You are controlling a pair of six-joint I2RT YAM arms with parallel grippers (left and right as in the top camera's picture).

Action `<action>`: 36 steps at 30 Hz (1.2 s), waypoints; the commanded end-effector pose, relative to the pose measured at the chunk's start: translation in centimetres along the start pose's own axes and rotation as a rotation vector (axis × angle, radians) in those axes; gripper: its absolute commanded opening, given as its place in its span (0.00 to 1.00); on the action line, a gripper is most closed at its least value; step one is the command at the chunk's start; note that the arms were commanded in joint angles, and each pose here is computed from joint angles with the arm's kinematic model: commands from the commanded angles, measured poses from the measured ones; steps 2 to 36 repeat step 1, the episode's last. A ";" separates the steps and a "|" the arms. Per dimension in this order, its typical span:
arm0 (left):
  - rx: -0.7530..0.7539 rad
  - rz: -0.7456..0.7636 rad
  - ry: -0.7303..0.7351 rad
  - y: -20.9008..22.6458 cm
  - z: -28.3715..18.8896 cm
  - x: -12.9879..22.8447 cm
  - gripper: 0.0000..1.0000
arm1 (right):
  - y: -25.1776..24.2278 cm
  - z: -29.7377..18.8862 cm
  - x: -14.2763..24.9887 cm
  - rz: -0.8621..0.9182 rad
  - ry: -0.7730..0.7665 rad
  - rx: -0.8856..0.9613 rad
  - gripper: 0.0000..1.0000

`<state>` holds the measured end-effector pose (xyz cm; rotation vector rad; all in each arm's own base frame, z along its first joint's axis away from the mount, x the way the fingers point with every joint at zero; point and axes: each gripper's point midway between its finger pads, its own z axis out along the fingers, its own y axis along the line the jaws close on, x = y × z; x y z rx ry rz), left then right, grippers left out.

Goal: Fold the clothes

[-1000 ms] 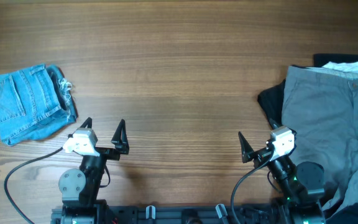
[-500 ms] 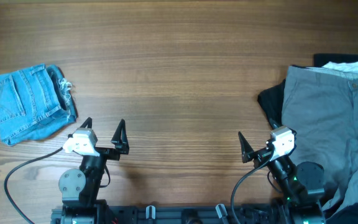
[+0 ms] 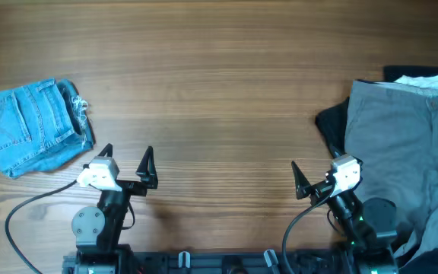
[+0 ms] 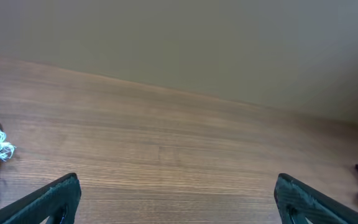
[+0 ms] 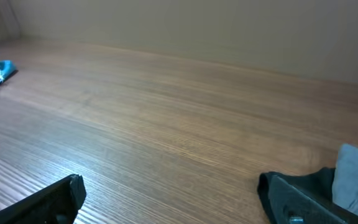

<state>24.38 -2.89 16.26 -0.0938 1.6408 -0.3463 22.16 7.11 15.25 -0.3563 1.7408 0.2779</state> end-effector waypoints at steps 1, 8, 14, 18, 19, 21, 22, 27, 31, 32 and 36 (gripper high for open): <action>-0.010 -0.013 -0.007 0.3 0.0 0.1 1.00 | 0.4 -0.1 -0.3 -0.013 -0.014 -0.020 1.00; -0.010 -0.013 -0.007 0.3 0.0 0.1 1.00 | 0.4 -0.1 -0.3 -0.013 -0.014 -0.020 1.00; -0.010 -0.013 -0.007 0.3 0.0 0.1 1.00 | 0.4 -0.1 -0.3 -0.013 -0.014 -0.020 1.00; -0.010 -0.013 -0.007 0.3 0.0 0.1 1.00 | 0.4 -0.1 -0.3 -0.013 -0.014 -0.020 1.00; -0.010 -0.013 -0.007 0.3 0.0 0.1 1.00 | 0.4 -0.1 -0.3 -0.013 -0.014 -0.020 1.00; -0.010 -0.013 -0.007 0.3 0.0 0.1 1.00 | 0.4 -0.1 -0.3 -0.013 -0.014 -0.020 1.00; -0.010 -0.013 -0.007 0.3 0.0 0.1 1.00 | 0.4 -0.1 -0.3 -0.013 -0.014 -0.020 1.00; -0.010 -0.013 -0.007 0.3 0.0 0.1 1.00 | 0.4 -0.1 -0.3 -0.013 -0.014 -0.020 1.00; -0.010 -0.013 -0.007 0.3 0.0 0.1 1.00 | 0.4 -0.1 -0.3 -0.013 -0.014 -0.020 1.00; -0.010 -0.013 -0.007 0.3 0.0 0.1 1.00 | 0.4 -0.1 -0.3 -0.013 -0.014 -0.020 1.00; -0.010 -0.013 -0.007 0.3 0.0 0.1 1.00 | 0.4 -0.1 -0.3 -0.013 -0.014 -0.020 1.00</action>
